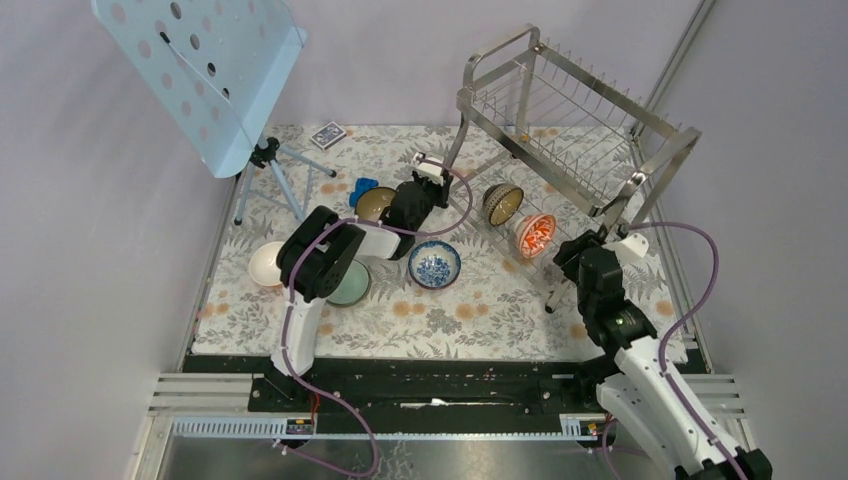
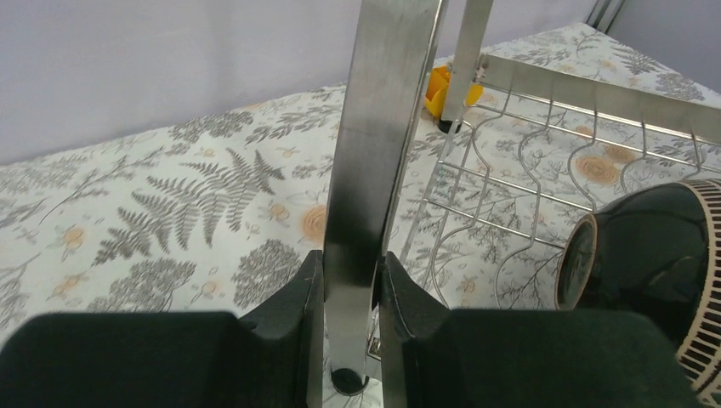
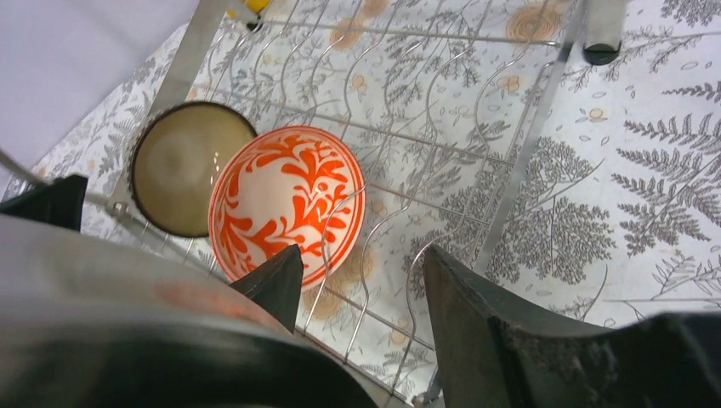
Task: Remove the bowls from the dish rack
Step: Adjust the dish rack at the center of the board.
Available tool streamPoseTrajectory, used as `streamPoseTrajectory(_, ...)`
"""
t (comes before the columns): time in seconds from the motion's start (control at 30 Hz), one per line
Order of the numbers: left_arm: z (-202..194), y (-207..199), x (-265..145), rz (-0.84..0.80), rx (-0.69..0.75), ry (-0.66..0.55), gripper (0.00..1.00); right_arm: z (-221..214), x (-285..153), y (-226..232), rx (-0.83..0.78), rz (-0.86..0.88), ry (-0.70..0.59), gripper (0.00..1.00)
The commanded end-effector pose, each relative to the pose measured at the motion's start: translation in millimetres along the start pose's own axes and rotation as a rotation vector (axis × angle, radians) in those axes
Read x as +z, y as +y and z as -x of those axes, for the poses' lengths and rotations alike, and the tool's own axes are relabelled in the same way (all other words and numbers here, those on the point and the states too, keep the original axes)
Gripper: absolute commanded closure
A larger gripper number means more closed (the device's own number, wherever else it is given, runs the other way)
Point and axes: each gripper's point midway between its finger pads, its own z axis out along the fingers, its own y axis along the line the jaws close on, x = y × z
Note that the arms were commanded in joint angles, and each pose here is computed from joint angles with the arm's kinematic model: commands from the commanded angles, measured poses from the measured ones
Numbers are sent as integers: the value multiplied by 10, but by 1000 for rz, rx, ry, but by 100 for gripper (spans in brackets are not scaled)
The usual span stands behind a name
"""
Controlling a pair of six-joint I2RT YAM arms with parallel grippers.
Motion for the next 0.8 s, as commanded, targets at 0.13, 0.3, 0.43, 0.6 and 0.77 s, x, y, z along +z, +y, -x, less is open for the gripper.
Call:
streamPoseTrajectory(0.13,1223,0,-338,36,-111,-308,100,525,272,231,9,19,-218,35)
streamPoseTrajectory(0.3,1255,-119,-428,15,-97,-303,100,642,515,346,10,21,-192,35)
streamPoseTrajectory(0.43,1208,-167,-502,16,-114,-290,100,693,689,371,11,4,-185,36)
streamPoseTrajectory(0.6,1187,-352,-613,7,-116,-296,100,760,901,291,35,-27,-169,35)
streamPoseTrajectory(0.77,1110,-552,-674,-13,-133,-275,100,792,1109,341,50,-20,-143,35)
